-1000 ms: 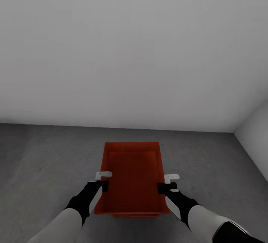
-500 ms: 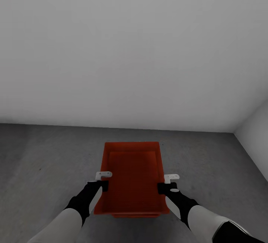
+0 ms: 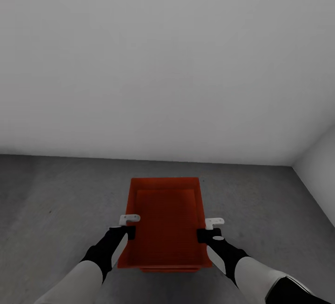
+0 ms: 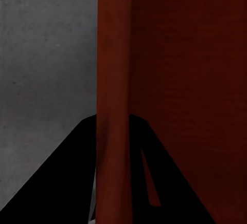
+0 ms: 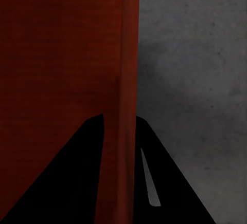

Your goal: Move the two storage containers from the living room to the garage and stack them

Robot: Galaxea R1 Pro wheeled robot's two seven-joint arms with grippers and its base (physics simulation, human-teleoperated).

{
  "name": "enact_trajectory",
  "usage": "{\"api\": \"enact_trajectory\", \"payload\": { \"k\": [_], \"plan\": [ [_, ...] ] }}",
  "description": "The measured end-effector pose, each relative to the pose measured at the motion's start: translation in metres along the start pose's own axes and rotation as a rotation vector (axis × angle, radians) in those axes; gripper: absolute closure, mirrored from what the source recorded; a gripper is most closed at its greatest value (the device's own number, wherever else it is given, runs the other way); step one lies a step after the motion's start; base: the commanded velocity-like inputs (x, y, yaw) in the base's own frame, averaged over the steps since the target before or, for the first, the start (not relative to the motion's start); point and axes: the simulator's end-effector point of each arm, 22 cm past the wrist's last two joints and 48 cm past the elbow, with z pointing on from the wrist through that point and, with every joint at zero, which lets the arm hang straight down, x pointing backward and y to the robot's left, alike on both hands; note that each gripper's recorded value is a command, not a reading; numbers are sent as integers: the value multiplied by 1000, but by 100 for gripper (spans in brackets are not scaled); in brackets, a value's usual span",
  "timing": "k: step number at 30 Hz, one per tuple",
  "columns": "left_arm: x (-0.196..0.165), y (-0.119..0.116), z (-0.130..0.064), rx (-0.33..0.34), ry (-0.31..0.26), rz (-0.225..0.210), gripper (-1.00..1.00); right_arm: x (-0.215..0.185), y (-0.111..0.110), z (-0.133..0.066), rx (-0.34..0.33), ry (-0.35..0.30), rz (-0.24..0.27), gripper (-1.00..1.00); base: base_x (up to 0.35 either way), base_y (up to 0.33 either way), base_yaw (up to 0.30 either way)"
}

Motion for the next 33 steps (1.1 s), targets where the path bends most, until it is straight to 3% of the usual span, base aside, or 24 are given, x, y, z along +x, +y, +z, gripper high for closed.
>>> {"api": "enact_trajectory", "payload": {
  "k": [33],
  "plan": [
    [1,0,0,0,2,0,100,1,0,0,0,2,0,100,0,0,0]
  ]
}}
